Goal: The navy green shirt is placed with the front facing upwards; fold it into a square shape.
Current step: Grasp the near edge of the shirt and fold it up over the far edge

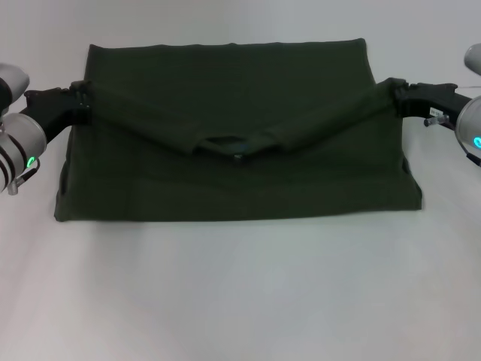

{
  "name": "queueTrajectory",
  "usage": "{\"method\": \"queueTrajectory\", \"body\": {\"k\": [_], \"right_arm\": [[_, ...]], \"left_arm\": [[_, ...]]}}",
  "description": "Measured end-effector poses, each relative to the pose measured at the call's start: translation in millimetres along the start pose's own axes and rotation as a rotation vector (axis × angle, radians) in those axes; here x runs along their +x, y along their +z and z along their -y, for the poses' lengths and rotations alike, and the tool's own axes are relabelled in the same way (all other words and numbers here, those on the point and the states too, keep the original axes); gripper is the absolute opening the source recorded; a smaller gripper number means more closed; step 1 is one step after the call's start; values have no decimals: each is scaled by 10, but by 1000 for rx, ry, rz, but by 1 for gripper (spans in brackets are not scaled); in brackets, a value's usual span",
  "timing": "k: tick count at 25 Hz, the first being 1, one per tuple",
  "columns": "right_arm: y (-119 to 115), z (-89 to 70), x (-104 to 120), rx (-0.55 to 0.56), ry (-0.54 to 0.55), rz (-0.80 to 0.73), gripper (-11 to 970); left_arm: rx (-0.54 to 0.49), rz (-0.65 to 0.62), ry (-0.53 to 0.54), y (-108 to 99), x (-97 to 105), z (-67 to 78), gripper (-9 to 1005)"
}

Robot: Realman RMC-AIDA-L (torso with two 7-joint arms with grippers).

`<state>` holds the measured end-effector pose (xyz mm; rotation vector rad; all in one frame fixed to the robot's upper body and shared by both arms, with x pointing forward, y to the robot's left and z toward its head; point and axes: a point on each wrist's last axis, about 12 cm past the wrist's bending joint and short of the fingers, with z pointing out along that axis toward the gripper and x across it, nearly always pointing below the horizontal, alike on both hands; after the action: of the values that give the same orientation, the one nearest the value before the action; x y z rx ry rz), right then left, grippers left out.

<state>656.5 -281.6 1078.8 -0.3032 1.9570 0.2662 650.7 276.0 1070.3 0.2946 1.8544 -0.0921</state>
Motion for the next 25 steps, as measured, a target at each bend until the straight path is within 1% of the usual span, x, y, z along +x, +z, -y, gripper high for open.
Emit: {"method": "queueTrajectory", "body": {"k": [3,7,12,18,23,25], "right_arm": [[27,-45,31,4,-18,-15,44],[38,-69,40,13,-8,-8,44],[33,-70,61,19,10,-7,118],[26,-62,74,23,19,-8,206],[22,-54,77,26,21,-9,421],[21,-51,74,27,22,-8,581]], "left_arm": [[2,1,5,5,-4,14,20],[2,6,-6,14,-8,39,20],[-12,19,-50,12,-2,57,21],[-32,32,-57,-6,15,49,197],[-39,38,-62,-9,17,48,432],[-47,44,-68,-10,13,42,509]]}}
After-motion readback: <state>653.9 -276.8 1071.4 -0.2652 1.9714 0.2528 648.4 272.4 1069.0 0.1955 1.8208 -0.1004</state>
